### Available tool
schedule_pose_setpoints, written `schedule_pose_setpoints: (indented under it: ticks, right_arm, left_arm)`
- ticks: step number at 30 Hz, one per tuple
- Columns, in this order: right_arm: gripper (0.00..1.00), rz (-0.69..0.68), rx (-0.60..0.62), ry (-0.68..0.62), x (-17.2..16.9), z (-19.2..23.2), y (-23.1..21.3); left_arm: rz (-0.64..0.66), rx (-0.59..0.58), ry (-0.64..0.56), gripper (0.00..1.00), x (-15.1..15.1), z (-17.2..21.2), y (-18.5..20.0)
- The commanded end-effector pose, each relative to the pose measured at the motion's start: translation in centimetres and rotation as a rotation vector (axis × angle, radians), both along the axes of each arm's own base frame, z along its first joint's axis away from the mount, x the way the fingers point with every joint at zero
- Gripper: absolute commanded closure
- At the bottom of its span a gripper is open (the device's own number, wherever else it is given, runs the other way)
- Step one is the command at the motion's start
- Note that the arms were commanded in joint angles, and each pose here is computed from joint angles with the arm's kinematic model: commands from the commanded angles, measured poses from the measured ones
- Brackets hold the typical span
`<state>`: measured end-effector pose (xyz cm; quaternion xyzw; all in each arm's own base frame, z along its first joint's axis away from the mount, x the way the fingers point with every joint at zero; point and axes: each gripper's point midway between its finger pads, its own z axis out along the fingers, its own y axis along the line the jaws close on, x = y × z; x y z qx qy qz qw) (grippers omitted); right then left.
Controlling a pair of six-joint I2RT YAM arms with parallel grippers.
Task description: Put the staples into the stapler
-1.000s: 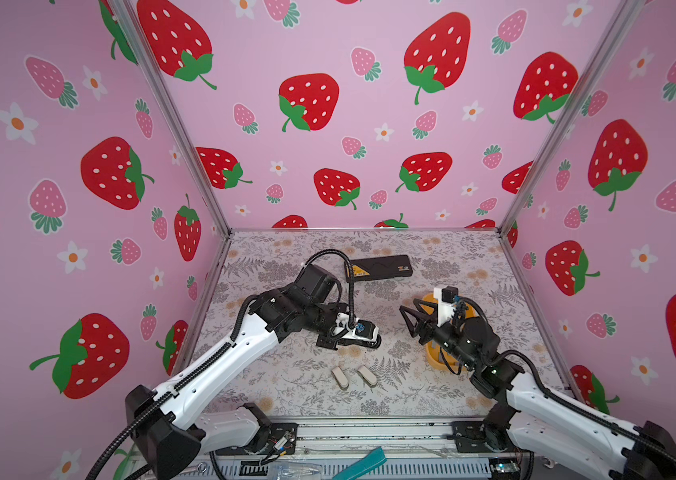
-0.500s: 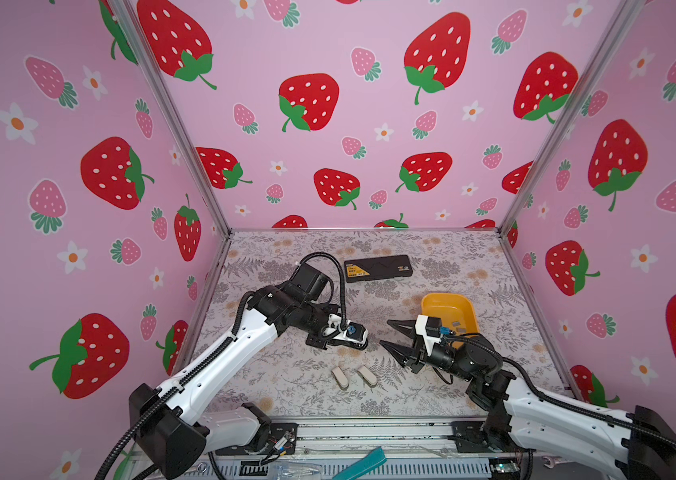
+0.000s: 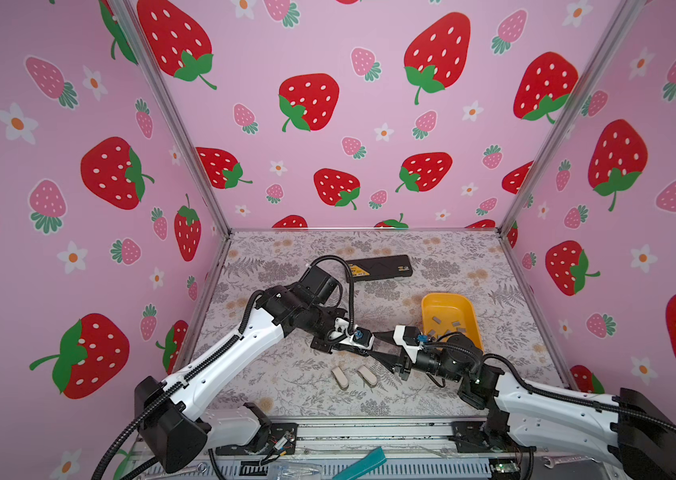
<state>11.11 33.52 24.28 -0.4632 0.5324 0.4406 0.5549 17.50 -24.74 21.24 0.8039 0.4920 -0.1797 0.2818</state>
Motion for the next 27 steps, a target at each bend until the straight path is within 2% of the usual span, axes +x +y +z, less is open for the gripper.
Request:
schedule_pose_setpoints:
  ticks: [1, 10, 14, 20, 27]
  right_arm:
    - [0.56, 0.033, -0.015, -0.025, -0.5, 0.3, 1.0]
    - [0.56, 0.056, -0.085, -0.008, -0.6, -1.3, 2.6]
    - [0.6, 0.03, -0.13, 0.01, 0.1, -2.4, 3.1]
    - [0.73, -0.002, -0.225, 0.046, 1.2, -4.7, 4.3]
    - [0.73, 0.023, -0.255, 0.066, 1.0, -5.8, 4.9]
  left_arm:
    - [-0.032, -0.052, -0.003, 1.0, -0.9, 1.8, -0.3]
    - [-0.035, -0.062, 0.006, 1.0, -1.1, 1.7, -0.5]
    - [-0.045, -0.076, 0.006, 1.0, -1.5, 2.0, -0.5]
    - [-0.076, -0.217, -0.014, 1.0, -2.3, 4.7, -0.6]
    - [-0.079, -0.295, -0.041, 1.0, -2.7, 6.5, 0.2]
